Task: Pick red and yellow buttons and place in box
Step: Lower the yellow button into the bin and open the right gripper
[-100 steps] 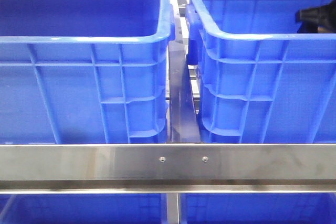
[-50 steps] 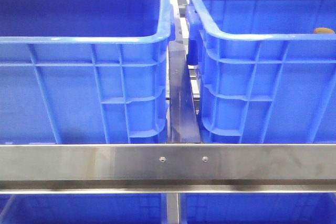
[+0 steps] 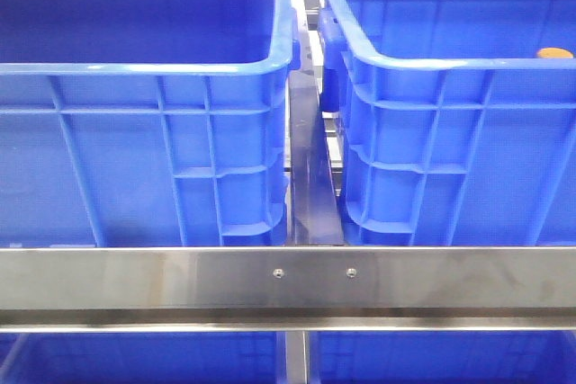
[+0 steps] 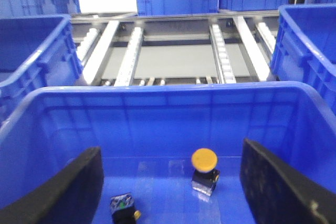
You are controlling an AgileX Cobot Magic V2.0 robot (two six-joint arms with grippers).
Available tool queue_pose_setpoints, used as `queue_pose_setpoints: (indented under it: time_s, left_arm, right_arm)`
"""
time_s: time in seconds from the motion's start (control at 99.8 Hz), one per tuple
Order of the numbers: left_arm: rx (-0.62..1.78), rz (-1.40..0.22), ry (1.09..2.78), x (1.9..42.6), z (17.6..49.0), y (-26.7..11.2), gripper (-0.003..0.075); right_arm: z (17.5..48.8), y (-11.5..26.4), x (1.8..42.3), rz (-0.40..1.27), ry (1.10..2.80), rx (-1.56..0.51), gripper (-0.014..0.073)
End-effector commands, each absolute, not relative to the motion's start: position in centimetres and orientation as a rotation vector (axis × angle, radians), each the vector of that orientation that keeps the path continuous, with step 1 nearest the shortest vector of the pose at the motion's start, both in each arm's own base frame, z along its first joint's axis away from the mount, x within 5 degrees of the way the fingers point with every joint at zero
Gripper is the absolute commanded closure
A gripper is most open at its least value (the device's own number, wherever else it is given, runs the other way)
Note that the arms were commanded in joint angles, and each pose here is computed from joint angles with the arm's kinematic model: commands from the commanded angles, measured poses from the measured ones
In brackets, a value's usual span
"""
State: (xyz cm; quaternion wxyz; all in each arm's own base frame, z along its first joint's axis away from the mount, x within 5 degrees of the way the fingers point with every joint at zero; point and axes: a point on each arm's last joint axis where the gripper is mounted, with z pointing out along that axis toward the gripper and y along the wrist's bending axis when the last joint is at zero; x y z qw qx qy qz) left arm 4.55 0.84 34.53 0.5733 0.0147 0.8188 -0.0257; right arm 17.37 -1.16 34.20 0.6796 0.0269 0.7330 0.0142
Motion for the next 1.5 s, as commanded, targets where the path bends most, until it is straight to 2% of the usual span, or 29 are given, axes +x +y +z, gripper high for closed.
queue_pose_setpoints:
  time_s: [0.0,0.201,0.561,1.494]
  left_arm:
    - [0.054,-0.078,1.837,4.7,35.8,0.7,0.0739]
    - [0.054,-0.078,1.837,4.7,35.8,0.7,0.0739]
    - [0.054,-0.078,1.837,4.7,35.8,0.7,0.0739]
    - [0.054,-0.078,1.837,4.7,35.8,0.7,0.0739]
  right_arm:
    - [34.8,-0.7,15.6,0.1,1.571,0.074,0.007]
    - [33.6,-0.2,12.3,0.101,1.509,0.059,0.02]
    - [33.4,0.0,11.2,0.102,1.48,0.051,0.0666]
    - [33.4,0.0,11.2,0.102,1.48,0.051,0.0663]
